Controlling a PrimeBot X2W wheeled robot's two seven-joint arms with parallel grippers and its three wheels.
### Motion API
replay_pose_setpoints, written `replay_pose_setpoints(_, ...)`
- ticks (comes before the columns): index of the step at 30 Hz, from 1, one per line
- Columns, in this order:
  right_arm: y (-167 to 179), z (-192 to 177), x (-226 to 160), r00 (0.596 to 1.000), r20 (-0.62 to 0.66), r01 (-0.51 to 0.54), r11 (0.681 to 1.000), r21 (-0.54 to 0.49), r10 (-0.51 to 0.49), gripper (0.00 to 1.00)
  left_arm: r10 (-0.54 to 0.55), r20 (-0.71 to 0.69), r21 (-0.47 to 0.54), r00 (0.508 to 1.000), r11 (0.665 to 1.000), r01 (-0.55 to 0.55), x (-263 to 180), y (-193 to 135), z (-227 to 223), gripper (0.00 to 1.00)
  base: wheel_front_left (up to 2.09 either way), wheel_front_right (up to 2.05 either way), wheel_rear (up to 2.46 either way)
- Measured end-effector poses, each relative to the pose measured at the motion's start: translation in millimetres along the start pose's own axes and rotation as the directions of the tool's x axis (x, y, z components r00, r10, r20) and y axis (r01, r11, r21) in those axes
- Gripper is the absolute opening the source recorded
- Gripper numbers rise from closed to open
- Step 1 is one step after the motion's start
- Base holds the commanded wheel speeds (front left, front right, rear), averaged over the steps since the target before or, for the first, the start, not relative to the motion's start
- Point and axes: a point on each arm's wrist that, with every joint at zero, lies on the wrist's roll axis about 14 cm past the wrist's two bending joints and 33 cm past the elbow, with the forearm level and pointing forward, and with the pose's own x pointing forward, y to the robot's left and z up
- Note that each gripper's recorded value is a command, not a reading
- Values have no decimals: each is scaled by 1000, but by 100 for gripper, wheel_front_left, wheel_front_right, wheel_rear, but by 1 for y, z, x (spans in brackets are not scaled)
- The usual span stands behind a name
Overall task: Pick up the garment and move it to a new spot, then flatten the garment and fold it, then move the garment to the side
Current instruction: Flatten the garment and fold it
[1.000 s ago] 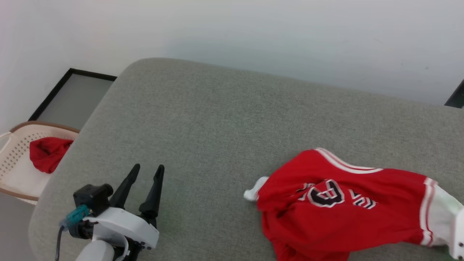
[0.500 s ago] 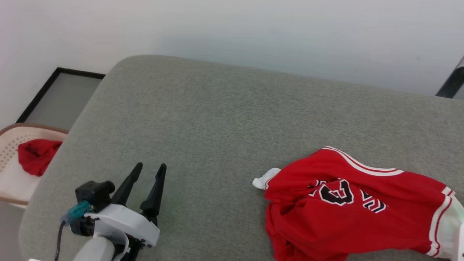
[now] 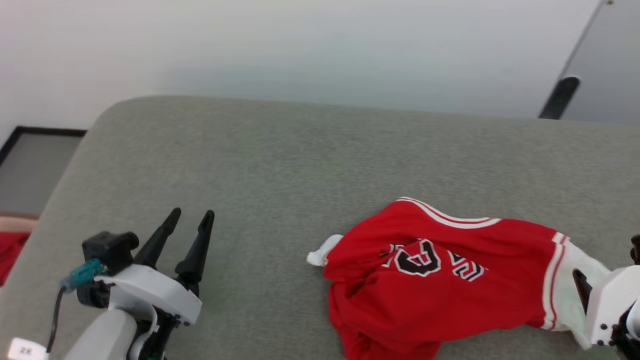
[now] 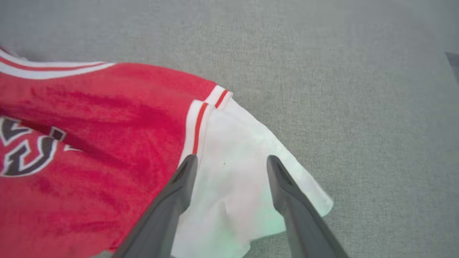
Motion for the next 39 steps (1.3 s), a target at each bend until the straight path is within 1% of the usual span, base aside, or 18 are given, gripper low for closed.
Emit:
replay_pose_setpoints(2, -1, 8, -8, 997, 71, 7, 1000, 5, -7, 100, -33, -8, 8, 999, 999, 33, 8, -8, 1, 100, 0, 0, 0)
replay_pose_setpoints(4, -5, 23, -17, 985, 173, 27, 1000, -3, -26, 100, -66, -19, 13, 998, 998, 67, 16, -17, 2, 100, 0, 0, 0)
replay_pose_setpoints(8, -10, 48, -35, 932, 358, 59, 998, -5, -54, 100, -125, -57, -33, 991, 992, 123, 35, -36, 1, 100, 0, 0, 0)
replay_pose_setpoints(12, -11, 52, -46, 890, 450, 78, 997, 16, -77, 100, -216, -117, -92, 969, 974, 206, 56, -65, 3, 100, 0, 0, 0)
replay_pose_setpoints(14, -13, 48, -48, 883, 461, 82, 996, 31, -87, 100, -268, -168, -120, 949, 961, 250, 66, -80, 2, 100, 0, 0, 0)
replay_pose_setpoints(16, -14, 46, -49, 878, 468, 86, 995, 42, -96, 100, -311, -238, -182, 920, 945, 272, 75, -94, -5, 100, 0, 0, 0)
replay_pose_setpoints(17, -15, 44, -49, 879, 466, 88, 995, 47, -100, 100, -328, -288, -187, 900, 941, 283, 78, -99, -11, 100, 0, 0, 0)
replay_pose_setpoints(18, -15, 42, -48, 882, 461, 90, 995, 51, -103, 100, -348, -355, -200, 868, 935, 293, 79, -103, -20, 100, 0, 0, 0)
replay_pose_setpoints(20, -17, 40, -47, 885, 453, 94, 994, 57, -110, 100, -365, -484, -234, 796, 930, 284, 81, -109, -40, 100, 0, 0, 0)
replay_pose_setpoints(22, -20, 35, -46, 890, 441, 100, 993, 64, -118, 100, -382, -574, -263, 724, 924, 278, 85, -118, -51, 100, 0, 0, 0)
replay_pose_setpoints(25, -24, 32, -44, 894, 429, 110, 991, 75, -132, 100, -371, -690, -254, 622, 928, 272, 90, -125, -67, 100, 0, 0, 0)
replay_pose_setpoints(27, -27, 28, -42, 899, 415, 114, 989, 90, -141, 100, -373, -737, -275, 563, 927, 255, 92, -132, -77, 100, 0, 0, 0)
replay_pose_setpoints(33, -37, 9, -35, 915, 363, 140, 983, 121, -175, 100, -334, -851, -249, 404, 936, 249, 92, -139, -109, 100, 0, 0, 0)
replay_pose_setpoints(35, -41, 6, -34, 917, 352, 151, 980, 127, -186, 100, -328, -869, -237, 371, 934, 269, 93, -142, -118, 100, 0, 0, 0)
replay_pose_setpoints(39, -47, 0, -31, 919, 337, 167, 976, 143, -206, 100, -309, -905, -234, 293, 936, 263, 89, -143, -138, 100, 0, 0, 0)
